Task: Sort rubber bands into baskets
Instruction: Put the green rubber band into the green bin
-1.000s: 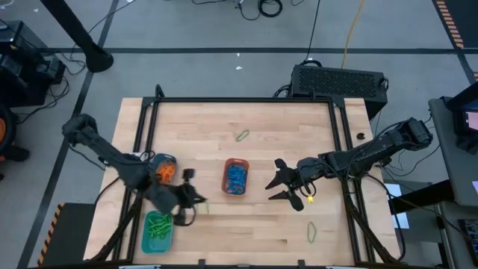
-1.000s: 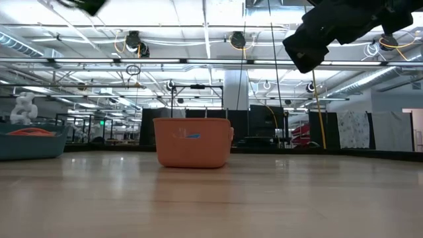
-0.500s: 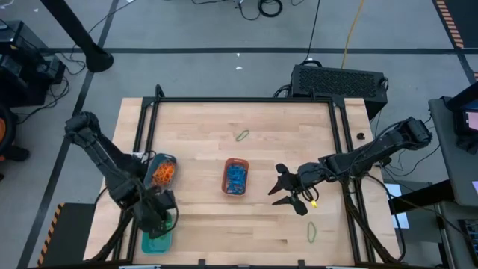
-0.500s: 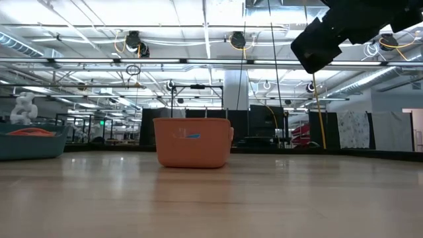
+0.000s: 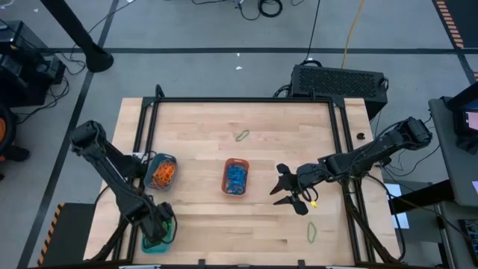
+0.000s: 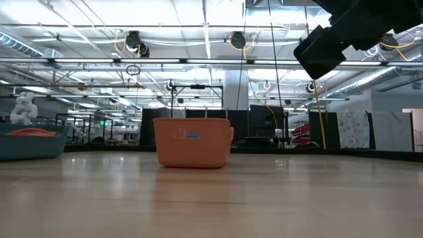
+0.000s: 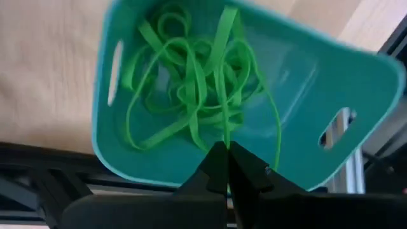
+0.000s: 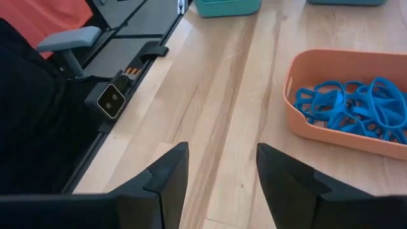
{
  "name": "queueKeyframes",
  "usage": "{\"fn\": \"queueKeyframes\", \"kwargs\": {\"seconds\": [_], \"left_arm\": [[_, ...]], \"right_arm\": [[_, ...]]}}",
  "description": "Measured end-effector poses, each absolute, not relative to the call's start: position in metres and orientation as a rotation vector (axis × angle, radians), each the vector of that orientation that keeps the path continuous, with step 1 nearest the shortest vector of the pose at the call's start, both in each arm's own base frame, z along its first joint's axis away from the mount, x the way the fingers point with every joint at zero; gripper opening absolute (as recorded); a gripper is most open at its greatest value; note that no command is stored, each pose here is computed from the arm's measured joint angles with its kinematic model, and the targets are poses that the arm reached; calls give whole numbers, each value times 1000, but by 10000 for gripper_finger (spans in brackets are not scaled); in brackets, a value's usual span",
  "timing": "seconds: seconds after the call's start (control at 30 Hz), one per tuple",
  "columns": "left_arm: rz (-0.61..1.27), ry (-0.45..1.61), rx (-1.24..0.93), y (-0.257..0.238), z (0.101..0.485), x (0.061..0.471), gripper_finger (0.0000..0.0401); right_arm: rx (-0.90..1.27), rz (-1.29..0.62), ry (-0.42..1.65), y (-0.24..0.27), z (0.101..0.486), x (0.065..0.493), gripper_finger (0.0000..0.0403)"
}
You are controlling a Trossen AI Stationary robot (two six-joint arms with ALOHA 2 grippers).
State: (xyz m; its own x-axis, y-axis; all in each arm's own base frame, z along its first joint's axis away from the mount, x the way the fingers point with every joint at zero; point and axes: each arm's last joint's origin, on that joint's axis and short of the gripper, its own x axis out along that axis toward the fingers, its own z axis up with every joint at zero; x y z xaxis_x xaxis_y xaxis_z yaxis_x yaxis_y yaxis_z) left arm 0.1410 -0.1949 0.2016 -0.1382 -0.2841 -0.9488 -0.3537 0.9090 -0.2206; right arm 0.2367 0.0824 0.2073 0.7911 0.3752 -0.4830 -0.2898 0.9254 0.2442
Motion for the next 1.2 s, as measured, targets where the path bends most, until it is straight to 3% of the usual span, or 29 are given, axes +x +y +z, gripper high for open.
{"fn": "queueKeyframes", "kwargs": {"seconds": [0.23, 0.63, 0.93, 1.03, 1.2], "left_arm": [[155, 1688, -422, -192, 192, 146, 15], [89, 1760, -476, -179, 193, 163, 129], [-47, 1823, -614, -162, 206, 172, 138], [-62, 1673, -577, -152, 220, 173, 138], [-102, 1146, -284, -141, 246, 184, 138]], "right_arm": [[184, 353, 556, 82, 207, 237, 176], [213, 344, 569, 82, 207, 236, 176], [297, 345, 592, 83, 207, 236, 176], [407, 423, 631, 86, 215, 237, 176], [613, 480, 720, 100, 220, 232, 176]]}}
